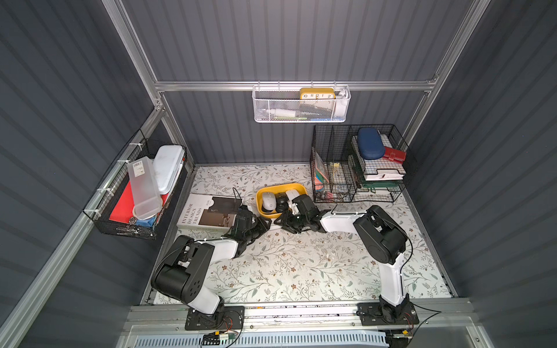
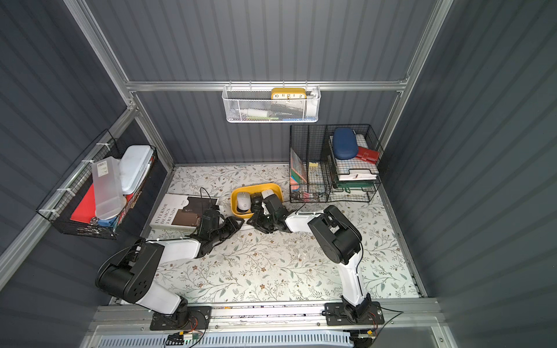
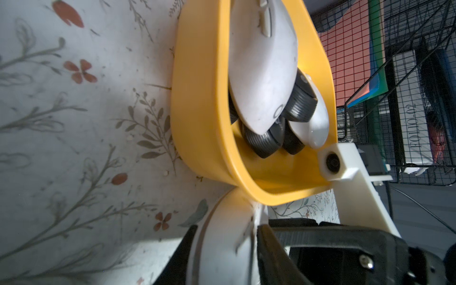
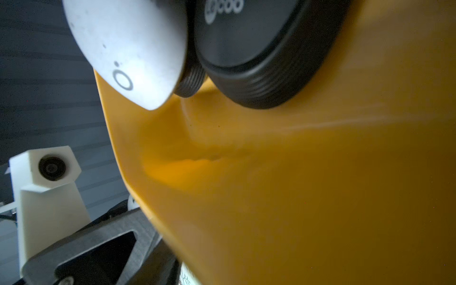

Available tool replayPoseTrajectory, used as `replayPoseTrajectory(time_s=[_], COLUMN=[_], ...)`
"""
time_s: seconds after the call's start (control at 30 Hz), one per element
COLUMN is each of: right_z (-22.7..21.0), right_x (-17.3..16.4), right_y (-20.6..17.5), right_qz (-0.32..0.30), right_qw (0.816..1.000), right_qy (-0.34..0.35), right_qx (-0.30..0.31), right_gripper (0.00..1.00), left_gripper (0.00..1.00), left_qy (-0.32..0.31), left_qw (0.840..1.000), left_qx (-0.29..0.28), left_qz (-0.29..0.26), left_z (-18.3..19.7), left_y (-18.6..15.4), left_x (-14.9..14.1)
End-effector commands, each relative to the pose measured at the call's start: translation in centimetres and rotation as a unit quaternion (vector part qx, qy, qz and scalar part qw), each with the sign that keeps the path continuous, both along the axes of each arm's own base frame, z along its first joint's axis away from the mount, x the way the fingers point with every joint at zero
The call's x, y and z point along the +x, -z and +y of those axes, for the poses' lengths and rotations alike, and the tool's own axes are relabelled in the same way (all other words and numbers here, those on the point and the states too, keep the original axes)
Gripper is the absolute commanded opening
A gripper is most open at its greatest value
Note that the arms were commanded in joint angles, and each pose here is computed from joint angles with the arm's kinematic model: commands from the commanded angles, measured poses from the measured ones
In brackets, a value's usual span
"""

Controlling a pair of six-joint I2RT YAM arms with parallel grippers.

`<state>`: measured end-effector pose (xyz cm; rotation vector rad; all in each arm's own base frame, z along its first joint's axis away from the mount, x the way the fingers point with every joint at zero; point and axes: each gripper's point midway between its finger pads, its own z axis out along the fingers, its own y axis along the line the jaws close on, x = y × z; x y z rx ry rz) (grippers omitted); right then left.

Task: Put the mouse in the storage box
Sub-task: Pick up the mouse from the center of the board.

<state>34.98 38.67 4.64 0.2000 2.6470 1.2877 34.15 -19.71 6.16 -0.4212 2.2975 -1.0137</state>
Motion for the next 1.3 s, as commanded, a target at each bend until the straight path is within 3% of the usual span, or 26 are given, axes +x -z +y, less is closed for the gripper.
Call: replayPoseTrajectory(time_s=[0.0, 0.37, 0.6, 0.87, 1.07, 1.27], right_z=[2.3, 2.7, 0.4, -1.4, -4.1, -10.5], right_x=[-1.6, -2.0, -1.5, -1.5, -1.7, -0.9], right_y=[0.4, 0.0, -0.2, -1.1, -3.4, -5.7], right_qz=[0.003, 0.004, -0.002, -0.020, -0.054, -0.081], right_qw=[0.999, 0.999, 1.000, 1.000, 0.998, 0.993], right_qy=[-0.040, -0.047, -0.017, -0.011, -0.007, 0.048], right_qx=[0.018, 0.020, -0.002, -0.013, -0.036, -0.075], right_gripper=[0.49, 0.49, 0.58, 0.64, 0.70, 0.72], left_gripper=[0.39, 0.26, 0.16, 0.04, 0.05, 0.09], left_qy=[0.096, 0.095, 0.078, 0.051, 0.031, 0.025], left_qw=[0.987, 0.982, 0.981, 0.988, 0.983, 0.970], left_qx=[-0.084, -0.098, -0.096, -0.053, -0.018, -0.006], left_qz=[-0.094, -0.127, -0.148, -0.139, -0.180, -0.241], left_z=[-4.2, -4.0, -2.9, -1.9, -1.0, -0.1], left_y=[-6.5, -8.8, -10.7, -10.3, -13.7, -18.3], left_x=[-0.5, -0.9, -1.7, -0.8, 0.1, -0.5])
